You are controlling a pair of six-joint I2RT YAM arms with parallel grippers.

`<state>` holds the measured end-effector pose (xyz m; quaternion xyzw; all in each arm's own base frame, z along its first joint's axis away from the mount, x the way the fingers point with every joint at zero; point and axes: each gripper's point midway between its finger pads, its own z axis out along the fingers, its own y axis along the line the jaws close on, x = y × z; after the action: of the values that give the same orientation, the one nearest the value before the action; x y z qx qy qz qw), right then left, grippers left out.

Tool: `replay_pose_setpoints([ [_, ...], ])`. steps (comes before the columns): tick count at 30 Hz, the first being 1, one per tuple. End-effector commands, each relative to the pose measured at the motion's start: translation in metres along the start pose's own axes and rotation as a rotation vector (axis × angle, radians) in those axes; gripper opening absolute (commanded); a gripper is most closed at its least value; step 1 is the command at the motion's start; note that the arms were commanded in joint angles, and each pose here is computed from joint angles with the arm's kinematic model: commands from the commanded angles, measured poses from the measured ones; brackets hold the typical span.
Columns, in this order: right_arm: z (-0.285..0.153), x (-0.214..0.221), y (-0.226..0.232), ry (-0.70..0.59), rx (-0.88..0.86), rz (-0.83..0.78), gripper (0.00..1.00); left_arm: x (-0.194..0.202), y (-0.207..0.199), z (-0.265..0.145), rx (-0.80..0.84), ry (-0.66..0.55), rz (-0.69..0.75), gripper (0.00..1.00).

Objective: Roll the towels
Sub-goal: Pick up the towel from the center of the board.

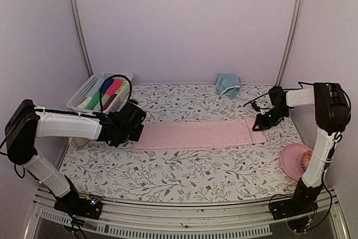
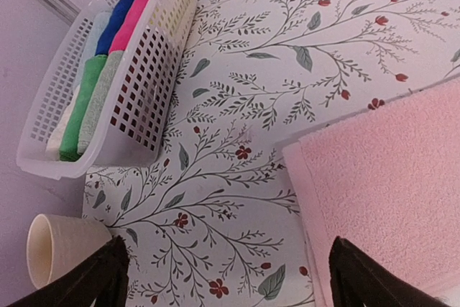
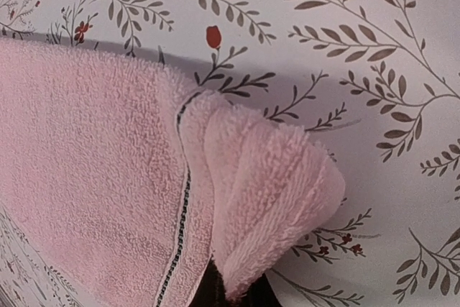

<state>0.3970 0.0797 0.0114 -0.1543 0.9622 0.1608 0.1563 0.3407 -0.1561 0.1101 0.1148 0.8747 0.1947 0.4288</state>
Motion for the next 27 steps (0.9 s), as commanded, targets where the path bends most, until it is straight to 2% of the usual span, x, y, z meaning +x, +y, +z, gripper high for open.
replay_pose_setpoints([
  [1,0.000,0.025,-0.024,0.102,0.046,0.067,0.02,-0.001,0.001,-0.003,-0.007,-0.019,-0.019,0.97],
  [8,-0.065,-0.016,-0.094,-0.027,0.143,0.128,0.02,0.002,0.000,-0.002,-0.006,-0.017,-0.015,0.97],
  [11,-0.087,-0.031,-0.101,-0.071,0.160,0.118,0.02,0.003,-0.001,-0.002,0.000,-0.017,-0.015,0.97],
  [14,-0.096,-0.045,-0.070,-0.087,0.058,0.070,0.02,0.003,-0.003,-0.001,0.005,-0.016,-0.015,0.97],
  [18,-0.097,-0.061,-0.001,-0.098,-0.068,-0.065,0.03,0.004,-0.006,0.002,0.008,-0.011,-0.008,0.97],
  [27,-0.077,-0.086,0.140,-0.041,-0.346,-0.292,0.03,0.011,-0.012,0.009,0.003,0.004,0.011,0.97],
])
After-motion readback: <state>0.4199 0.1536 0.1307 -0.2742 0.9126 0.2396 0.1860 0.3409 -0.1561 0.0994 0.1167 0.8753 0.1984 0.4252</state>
